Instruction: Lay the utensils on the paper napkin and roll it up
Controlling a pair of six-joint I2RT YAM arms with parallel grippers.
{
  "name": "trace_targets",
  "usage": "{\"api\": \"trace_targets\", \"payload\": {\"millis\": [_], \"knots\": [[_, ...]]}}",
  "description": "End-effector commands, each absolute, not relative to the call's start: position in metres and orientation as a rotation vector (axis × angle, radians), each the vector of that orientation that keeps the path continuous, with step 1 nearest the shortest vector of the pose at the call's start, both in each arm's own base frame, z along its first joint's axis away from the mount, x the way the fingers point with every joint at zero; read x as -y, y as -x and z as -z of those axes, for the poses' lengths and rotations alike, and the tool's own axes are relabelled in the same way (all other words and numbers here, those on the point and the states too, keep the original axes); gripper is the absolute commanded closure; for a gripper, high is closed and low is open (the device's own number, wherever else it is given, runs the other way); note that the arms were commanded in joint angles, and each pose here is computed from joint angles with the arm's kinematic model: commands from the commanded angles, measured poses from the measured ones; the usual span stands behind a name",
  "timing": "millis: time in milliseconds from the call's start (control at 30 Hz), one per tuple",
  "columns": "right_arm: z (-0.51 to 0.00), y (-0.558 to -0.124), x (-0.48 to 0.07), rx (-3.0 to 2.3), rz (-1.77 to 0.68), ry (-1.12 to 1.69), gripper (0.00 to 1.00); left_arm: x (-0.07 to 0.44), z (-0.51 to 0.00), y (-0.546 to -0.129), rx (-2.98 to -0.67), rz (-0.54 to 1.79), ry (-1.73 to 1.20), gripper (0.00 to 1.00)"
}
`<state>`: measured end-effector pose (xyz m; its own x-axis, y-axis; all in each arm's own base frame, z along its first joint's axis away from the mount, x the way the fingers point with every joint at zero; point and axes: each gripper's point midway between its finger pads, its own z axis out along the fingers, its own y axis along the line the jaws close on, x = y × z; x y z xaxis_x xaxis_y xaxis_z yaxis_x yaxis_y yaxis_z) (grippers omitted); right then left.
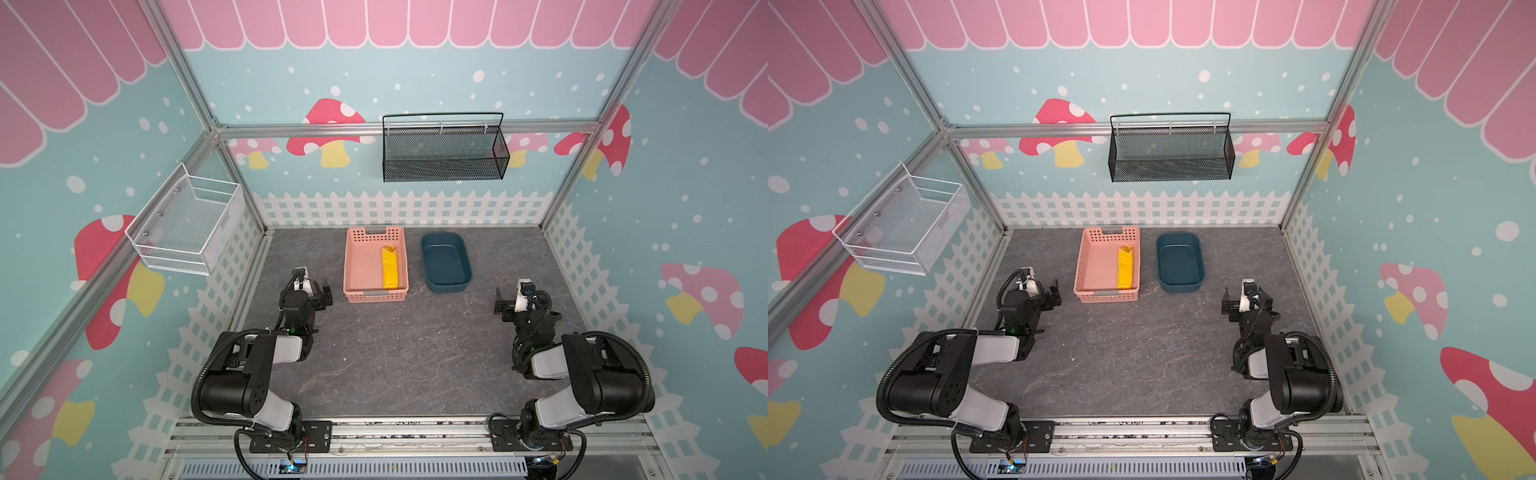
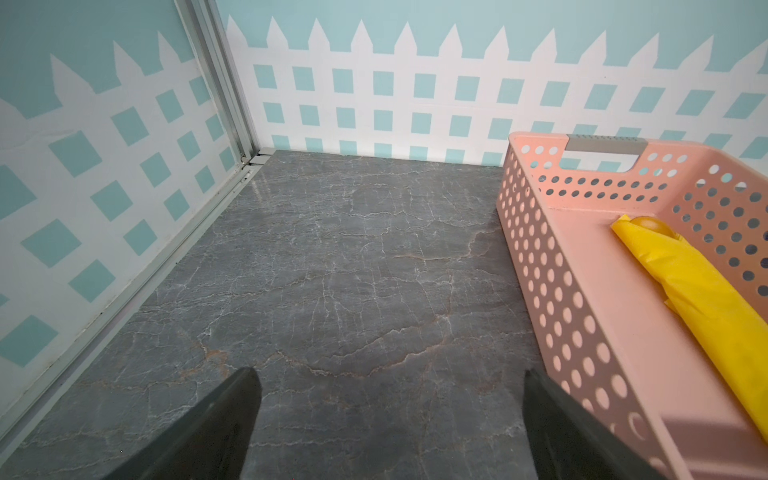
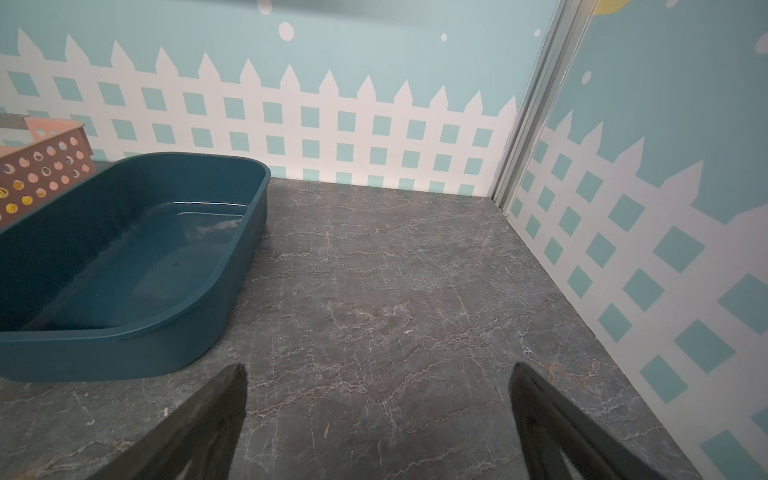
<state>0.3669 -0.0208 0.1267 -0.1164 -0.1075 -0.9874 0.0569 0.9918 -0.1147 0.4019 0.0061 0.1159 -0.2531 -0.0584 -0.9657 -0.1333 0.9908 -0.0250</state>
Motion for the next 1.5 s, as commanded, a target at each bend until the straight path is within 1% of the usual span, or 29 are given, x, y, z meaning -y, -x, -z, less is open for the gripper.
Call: {"api": "trace_targets", "payload": {"millis": [0, 100, 233, 1467], "knots": [[-0.1358, -0.3687, 0.0179, -1.642, 0.15, 0.068, 0.01, -0.0077, -0.1174, -0.3986, -1.803, -0.117, 0.13, 0.0], [-0.1354, -0.3687, 0.0178, -1.643, 0.15, 0.068, 0.0, -0.0066, -0.1193, -0.3982, -1.791, -0.129, 0.129, 0.0], [-0.1347, -0.3688, 0.0183, -1.647, 0.152, 0.068, 0.0, -0.0077, -0.1154, -0.404, -1.83, -0.074, 0.123, 0.0], [-0.135, -0.3698, 0.0143, -1.645, 0.14, 0.089, 0.01, -0.0091, -0.1147, -0.4043, -1.834, -0.063, 0.126, 0.0]]}}
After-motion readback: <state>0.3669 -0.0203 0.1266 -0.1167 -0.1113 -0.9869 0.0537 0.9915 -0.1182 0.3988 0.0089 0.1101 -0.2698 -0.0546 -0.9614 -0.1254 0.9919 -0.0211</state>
